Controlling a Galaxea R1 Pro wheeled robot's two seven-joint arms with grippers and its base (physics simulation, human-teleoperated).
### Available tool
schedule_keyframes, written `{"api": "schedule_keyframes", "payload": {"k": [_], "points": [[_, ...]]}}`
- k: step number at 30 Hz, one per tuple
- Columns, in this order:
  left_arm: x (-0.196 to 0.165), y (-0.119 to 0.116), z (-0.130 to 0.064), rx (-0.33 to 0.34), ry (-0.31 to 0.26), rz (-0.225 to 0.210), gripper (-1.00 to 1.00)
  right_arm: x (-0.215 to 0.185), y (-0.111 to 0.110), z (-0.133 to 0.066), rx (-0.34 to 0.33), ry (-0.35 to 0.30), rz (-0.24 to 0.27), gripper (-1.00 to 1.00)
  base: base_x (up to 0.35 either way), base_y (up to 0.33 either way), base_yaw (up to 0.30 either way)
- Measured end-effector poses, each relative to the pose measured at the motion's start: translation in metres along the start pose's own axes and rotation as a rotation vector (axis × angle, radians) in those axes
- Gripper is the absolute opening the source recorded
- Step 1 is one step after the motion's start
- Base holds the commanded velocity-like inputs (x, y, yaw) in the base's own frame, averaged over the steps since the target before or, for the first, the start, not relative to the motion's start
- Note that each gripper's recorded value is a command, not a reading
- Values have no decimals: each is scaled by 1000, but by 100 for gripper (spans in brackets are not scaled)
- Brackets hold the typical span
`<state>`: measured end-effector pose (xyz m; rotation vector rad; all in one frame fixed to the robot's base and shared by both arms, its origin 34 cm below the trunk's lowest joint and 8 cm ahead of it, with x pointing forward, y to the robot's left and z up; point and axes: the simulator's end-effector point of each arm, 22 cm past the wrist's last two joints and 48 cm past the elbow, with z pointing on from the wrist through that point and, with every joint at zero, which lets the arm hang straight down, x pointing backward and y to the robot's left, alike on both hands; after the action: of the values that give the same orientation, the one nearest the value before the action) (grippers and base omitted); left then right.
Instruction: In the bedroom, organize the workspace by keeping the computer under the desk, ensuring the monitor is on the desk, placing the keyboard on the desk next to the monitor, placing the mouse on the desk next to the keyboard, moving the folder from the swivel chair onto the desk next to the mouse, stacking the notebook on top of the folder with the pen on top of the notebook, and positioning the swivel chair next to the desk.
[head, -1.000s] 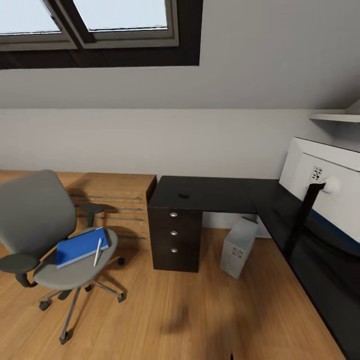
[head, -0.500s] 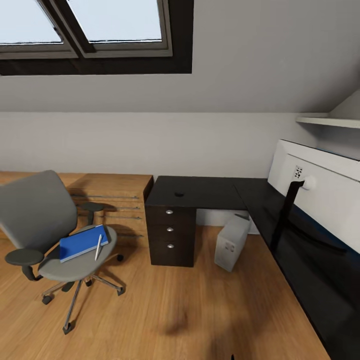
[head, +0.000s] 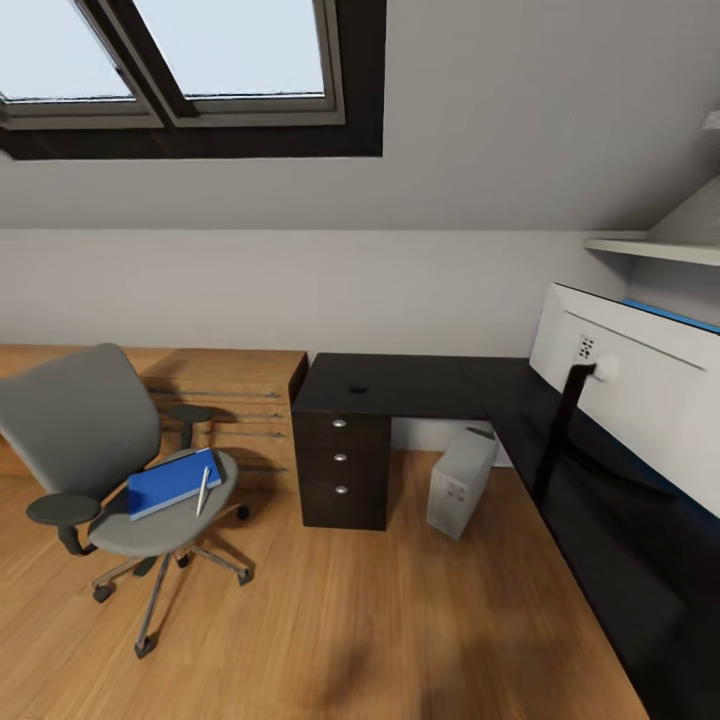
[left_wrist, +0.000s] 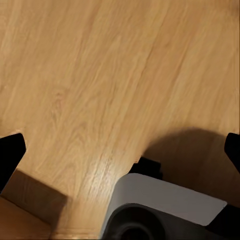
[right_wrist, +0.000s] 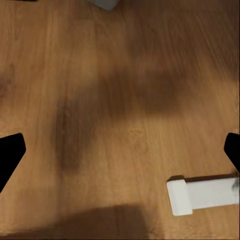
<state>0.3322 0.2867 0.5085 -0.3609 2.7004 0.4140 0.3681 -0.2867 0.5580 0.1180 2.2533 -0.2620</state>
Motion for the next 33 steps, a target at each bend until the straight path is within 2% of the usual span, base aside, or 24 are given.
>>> {"api": "schedule_keyframes", "payload": {"k": [3,4,10,13,14,22,33], "points": [[12,10,-3,-10,33,-19,100,14,-15,-13,11,29,-19,100,-317,0,0],[14,6,-5,13,36,-30,100,19,-19,-17,14,38,-23,100,-328,0,0],[12,-5,-14,80,32,-47,100,22,-22,-28,12,65,-31,100,-337,0,0],[10,-6,-18,91,31,-49,100,28,-23,-33,12,102,-39,100,-341,0,0],[10,-8,-20,98,31,-49,100,35,-25,-35,15,143,-47,100,-342,0,0],[8,-7,-28,102,32,-46,100,32,-25,-41,11,158,-52,100,-291,0,-56],[8,-7,-28,102,33,-46,100,32,-22,-42,-1,157,-52,100,-40,0,-245]]}}
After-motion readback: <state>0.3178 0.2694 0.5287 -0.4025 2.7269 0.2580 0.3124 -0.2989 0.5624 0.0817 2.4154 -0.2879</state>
